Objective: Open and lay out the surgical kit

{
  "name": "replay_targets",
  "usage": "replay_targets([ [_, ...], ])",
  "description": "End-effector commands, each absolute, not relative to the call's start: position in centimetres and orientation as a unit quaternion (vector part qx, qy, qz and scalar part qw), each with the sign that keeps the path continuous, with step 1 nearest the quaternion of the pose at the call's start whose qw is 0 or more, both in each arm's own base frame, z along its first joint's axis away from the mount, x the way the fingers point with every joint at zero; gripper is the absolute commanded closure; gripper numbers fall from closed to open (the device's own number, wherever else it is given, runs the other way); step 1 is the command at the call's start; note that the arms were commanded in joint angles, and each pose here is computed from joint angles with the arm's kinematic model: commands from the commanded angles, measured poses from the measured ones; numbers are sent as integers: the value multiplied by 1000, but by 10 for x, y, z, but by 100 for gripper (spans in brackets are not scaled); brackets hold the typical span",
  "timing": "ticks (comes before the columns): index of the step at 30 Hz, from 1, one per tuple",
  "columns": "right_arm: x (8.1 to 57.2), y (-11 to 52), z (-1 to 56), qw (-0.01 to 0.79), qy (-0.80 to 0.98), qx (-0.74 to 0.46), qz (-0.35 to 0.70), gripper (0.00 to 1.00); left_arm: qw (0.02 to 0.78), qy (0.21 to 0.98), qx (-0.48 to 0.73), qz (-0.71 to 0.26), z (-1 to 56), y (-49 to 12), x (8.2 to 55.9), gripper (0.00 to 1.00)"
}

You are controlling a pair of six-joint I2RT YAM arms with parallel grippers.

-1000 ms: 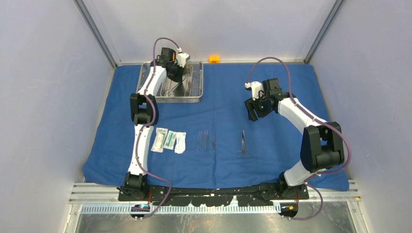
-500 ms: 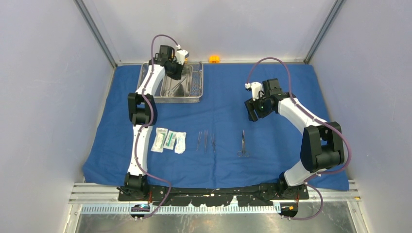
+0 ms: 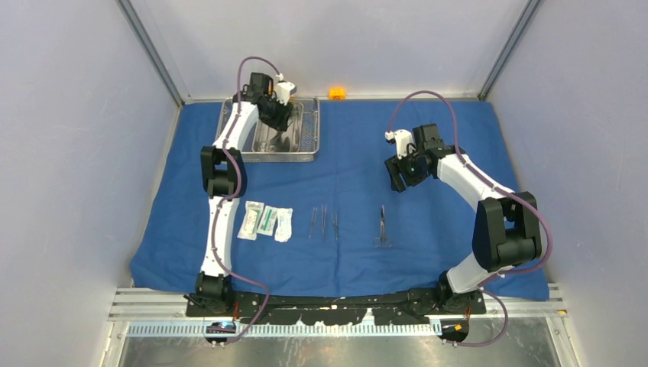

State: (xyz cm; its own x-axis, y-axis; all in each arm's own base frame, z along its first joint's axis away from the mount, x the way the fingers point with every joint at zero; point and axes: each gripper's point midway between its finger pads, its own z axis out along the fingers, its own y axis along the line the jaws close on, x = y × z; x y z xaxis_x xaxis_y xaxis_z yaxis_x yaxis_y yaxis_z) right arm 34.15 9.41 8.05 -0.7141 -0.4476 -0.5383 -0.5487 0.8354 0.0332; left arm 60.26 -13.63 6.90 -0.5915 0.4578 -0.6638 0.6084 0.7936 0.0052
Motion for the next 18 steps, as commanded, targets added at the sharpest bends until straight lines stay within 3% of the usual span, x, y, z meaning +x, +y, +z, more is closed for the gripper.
replay_targets([
  [1,351,96,92,283,913,-278,93,34,312,888,318,-113,78,-122,584,53],
  [10,349,97,90,278,913,-282,96,35,259,901,335,-91,51,-97,566,50],
  [18,347,96,87,272,915,-282,95,35,198,908,358,-90,28,-84,535,54],
])
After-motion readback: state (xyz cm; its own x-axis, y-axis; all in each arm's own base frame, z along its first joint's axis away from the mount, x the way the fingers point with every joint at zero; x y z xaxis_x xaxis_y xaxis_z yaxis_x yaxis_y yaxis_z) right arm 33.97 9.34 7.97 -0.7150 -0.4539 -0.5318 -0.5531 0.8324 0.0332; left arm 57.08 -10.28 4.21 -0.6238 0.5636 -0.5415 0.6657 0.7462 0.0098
